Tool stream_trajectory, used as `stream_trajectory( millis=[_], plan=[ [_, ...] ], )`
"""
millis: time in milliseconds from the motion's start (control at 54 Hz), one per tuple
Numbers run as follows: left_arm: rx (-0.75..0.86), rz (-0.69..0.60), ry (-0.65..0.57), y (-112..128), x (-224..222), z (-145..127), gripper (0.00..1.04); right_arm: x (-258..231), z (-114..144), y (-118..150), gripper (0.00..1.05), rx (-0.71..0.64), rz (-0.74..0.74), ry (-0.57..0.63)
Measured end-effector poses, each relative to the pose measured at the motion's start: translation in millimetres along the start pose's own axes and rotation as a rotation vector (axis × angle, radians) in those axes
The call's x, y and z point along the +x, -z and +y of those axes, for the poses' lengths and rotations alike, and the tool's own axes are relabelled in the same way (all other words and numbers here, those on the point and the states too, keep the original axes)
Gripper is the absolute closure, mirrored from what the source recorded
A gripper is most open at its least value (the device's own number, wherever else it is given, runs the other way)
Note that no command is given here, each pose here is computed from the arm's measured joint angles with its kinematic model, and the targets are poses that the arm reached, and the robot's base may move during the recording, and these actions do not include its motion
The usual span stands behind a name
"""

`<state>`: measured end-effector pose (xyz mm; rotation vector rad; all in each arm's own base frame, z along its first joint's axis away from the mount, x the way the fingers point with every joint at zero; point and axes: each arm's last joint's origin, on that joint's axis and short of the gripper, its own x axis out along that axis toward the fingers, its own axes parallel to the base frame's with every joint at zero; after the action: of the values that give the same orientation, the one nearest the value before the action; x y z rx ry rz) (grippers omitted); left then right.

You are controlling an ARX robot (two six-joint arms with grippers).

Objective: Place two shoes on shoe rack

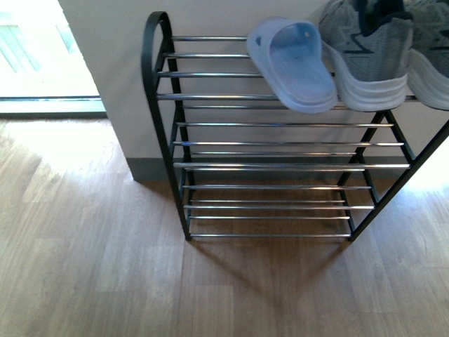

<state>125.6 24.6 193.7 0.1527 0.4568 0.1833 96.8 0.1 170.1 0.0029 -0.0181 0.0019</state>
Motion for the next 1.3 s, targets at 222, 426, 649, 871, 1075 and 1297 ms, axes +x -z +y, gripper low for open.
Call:
stream_trajectory(
  millis=[222, 426, 649, 871, 1075, 1297],
  plan=[
    [0.0, -0.001, 0.012, 0, 0, 0, 1.03, 0, 0, 0, 0.09, 0.0, 0.002, 0.006],
    [-0.053, -0.065, 0.002, -5, 1, -2, 1.03, 0, 0, 0, 0.09, 0.0, 0.002, 0.003],
    [-0.106, -0.127, 0.137, -71, 42, -9, 1.03, 0, 0, 0, 0.09, 0.0, 0.002, 0.003],
    [-0.085, -0.01, 0.287, -116, 108, -28, 1.03, 0, 0, 0, 0.09, 0.0, 0.002, 0.003],
    [-0.024, 0.082, 0.352, -140, 168, -57, 1.03, 0, 0, 0, 0.09, 0.0, 0.002, 0.003],
    [0.021, 0.144, 0.381, -148, 222, -90, 1.03, 0, 0, 0, 0.09, 0.0, 0.002, 0.003]
  ],
)
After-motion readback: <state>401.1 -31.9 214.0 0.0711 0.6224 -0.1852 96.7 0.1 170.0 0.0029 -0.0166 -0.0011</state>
